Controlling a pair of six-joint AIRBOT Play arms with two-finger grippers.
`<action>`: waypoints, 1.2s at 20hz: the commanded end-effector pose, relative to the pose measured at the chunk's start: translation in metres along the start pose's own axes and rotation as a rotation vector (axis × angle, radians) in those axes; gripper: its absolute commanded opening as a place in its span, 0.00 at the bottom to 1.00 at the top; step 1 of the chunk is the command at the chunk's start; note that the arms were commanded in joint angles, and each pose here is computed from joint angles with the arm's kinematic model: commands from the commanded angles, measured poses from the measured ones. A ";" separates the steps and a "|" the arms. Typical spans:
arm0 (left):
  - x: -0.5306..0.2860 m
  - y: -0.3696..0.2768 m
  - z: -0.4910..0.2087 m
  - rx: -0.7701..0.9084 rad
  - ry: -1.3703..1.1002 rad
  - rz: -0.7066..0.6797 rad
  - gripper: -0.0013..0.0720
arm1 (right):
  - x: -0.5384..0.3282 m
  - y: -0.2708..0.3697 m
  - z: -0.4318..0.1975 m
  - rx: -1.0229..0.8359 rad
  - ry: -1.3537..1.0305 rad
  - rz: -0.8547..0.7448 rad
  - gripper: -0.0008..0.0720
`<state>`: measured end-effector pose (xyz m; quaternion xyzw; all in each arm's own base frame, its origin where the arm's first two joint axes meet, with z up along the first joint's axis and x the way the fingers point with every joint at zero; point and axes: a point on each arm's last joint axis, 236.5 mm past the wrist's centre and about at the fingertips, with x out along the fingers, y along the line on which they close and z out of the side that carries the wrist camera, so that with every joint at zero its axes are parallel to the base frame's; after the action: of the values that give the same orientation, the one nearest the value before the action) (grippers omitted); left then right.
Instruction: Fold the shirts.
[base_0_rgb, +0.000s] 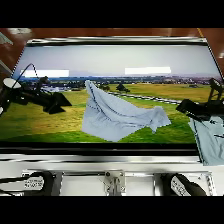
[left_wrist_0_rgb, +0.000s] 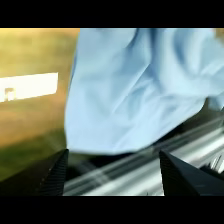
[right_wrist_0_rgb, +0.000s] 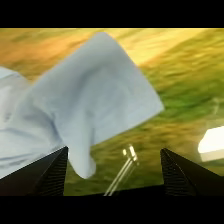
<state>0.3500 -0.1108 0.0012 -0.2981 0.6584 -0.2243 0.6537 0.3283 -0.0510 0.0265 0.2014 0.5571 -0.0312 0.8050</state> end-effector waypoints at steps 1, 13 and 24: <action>0.037 0.034 -0.085 -0.105 0.170 0.060 0.99 | -0.014 -0.039 -0.020 0.032 0.056 -0.082 0.96; 0.153 0.010 -0.085 -0.194 -0.063 -0.012 0.97 | 0.003 -0.032 -0.006 0.076 -0.036 -0.027 0.96; 0.154 -0.016 -0.066 -0.123 -0.155 -0.062 0.07 | 0.066 -0.017 -0.055 0.259 0.200 0.184 0.96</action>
<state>0.2844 -0.2300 -0.1122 -0.3878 0.6302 -0.1497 0.6558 0.3043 -0.0653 -0.0314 0.2718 0.5906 -0.0517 0.7580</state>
